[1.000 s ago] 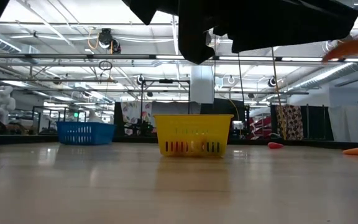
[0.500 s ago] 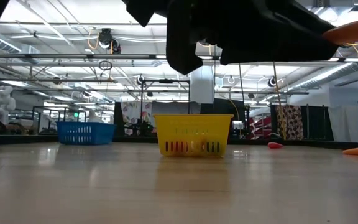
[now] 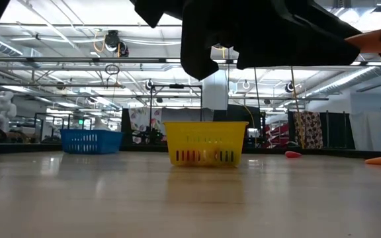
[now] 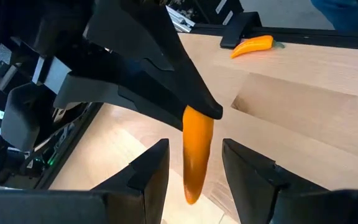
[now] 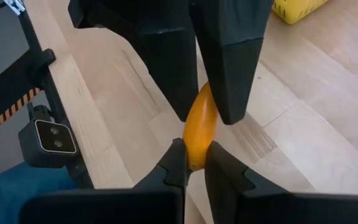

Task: Sort produce into baskets
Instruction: Put the orange chili pepper into the green bin

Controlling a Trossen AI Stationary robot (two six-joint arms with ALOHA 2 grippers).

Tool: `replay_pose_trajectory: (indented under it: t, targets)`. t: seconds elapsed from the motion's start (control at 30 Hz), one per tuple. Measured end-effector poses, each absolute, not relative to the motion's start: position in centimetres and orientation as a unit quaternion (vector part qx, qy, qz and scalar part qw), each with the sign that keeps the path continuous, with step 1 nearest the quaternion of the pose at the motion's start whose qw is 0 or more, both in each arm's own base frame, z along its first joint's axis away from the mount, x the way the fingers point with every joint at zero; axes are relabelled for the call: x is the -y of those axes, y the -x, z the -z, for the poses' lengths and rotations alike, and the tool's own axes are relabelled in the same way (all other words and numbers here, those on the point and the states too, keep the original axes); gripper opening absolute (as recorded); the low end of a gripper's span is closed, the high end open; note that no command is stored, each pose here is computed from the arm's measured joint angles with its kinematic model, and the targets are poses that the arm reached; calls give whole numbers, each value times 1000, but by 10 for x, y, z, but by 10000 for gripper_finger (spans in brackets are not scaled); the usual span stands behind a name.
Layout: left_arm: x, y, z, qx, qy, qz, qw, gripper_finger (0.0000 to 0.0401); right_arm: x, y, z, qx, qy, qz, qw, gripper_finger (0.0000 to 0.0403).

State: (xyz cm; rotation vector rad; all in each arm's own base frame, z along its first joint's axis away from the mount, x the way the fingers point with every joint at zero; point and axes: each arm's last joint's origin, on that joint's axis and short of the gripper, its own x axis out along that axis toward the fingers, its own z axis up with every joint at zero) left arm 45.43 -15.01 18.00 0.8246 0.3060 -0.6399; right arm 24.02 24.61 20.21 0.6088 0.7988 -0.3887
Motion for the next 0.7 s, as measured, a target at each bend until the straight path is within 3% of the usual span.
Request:
replay_pose_trajectory:
  t: [0.17,0.47,0.7]
  targets:
    - [150,-454,-180,-150,-394,300,856,136,-245,-241,-202,-381,-284,184,860,29]
    - [149,-454,-179,-157,-397,294,855,29,-245,-241,-202,-380,-295,188,856,30]
    - [148,-454,-178,-169,-401,284,855,22,-242,-240,-201,-387,-281,199,855,86]
